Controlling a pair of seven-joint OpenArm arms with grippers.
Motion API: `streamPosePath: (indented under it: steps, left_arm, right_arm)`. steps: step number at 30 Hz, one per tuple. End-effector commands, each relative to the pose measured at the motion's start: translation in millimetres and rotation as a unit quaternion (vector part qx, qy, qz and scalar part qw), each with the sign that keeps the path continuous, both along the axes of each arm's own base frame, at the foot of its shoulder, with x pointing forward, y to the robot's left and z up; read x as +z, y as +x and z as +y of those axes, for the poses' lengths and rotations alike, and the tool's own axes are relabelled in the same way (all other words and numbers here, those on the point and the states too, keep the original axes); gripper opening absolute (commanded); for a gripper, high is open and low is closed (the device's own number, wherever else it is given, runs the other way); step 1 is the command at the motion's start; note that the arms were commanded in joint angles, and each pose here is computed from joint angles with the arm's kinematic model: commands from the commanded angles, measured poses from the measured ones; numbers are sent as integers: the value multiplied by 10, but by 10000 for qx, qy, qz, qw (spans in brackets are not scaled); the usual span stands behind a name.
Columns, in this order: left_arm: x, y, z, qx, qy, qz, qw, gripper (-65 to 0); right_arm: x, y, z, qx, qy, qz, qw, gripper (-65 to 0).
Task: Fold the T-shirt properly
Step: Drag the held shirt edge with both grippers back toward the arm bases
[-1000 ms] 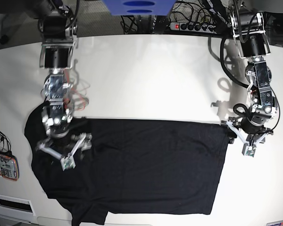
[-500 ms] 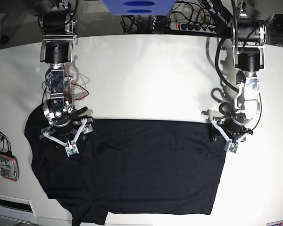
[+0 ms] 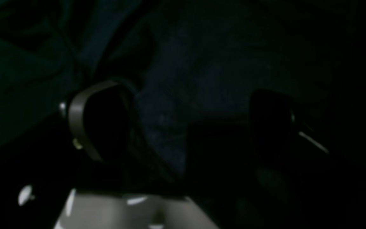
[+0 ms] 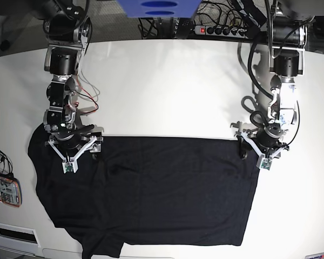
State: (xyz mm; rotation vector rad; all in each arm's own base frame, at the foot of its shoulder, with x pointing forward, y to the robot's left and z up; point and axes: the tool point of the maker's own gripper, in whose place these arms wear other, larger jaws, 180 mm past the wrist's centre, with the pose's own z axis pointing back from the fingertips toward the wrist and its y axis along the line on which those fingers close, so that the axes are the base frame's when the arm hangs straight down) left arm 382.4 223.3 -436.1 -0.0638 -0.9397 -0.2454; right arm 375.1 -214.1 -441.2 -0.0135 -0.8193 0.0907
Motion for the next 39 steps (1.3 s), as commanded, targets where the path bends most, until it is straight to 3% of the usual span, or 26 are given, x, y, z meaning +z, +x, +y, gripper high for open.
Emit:
streamPosePath:
  steps: [1,8,16,25,31,39]
  left_arm:
    - [-134,-120,61,-93,253,436,9987,-312]
    - [-244,-319,207,-96,449,739,9962,-312]
    - [-307,-704,222,-256,601,849,9942,-312]
    - [-465,-957,225,-262,587,1112,9917,-312]
    - [-436,-939,287,-129,559,1062,9927,-312]
    - [-428,-923,271,-122,517,1043,9931,-312]
  right_arm:
    - [-209,-272,-117,3,-289,554,9980,-53]
    - [-70,-353,-102,91,-413,268,9987,-53]
    - [-189,-562,-85,154,-429,413,9981,-53]
    - [-221,-642,-9,543,-225,500,9970,-54]
    - [255,-411,-83,511,-481,-107,9975,-54]
    - [913,-186,-91,498,-895,-537,9933,-54]
